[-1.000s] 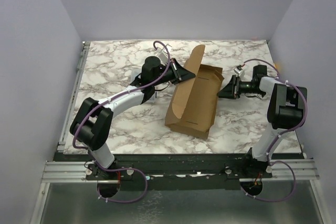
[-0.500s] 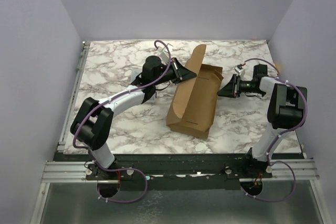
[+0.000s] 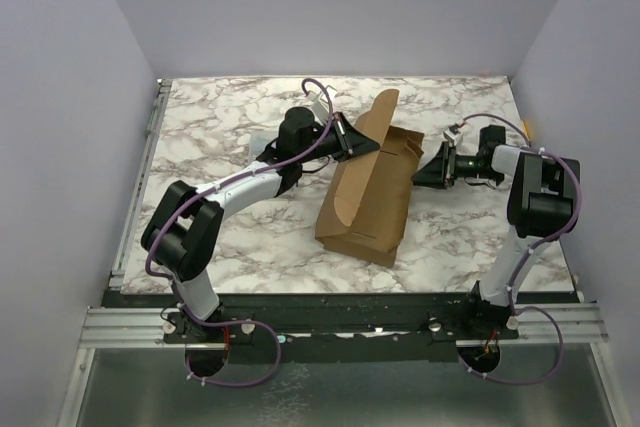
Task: Fold the paper box
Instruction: Fold the paper box at the center of the board.
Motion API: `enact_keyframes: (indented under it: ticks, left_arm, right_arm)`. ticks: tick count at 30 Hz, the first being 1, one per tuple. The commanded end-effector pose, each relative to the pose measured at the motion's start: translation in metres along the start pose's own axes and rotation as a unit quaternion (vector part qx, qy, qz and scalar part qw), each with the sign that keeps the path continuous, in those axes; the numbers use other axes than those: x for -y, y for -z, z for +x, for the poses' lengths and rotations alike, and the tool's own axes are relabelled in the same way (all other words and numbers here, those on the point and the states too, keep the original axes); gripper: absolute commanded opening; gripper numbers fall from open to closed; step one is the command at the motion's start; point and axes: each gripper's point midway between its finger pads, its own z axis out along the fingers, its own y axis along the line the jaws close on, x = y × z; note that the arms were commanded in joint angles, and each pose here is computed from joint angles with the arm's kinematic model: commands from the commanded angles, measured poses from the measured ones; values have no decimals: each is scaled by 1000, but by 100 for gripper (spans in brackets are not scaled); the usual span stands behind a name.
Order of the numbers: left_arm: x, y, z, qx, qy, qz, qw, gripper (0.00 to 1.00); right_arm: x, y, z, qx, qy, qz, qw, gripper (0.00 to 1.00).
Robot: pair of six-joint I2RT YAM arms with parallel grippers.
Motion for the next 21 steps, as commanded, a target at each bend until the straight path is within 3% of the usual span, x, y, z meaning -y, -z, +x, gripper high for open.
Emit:
enact_keyframes:
  ticks: [1,12,21]
  left_arm:
    - [15,-2,7,-19,-5,27,999,0]
    - [11,-2,6,-21,-6,23,1000,0]
    - [6,1,4,-18,-7,14,1000,0]
  right_arm:
    - [-6,0,-1,-7,10,-38,999,47]
    - [4,1,11,-46,70,-51,995,39]
    - [25,7,15,-73,171,17,982,34]
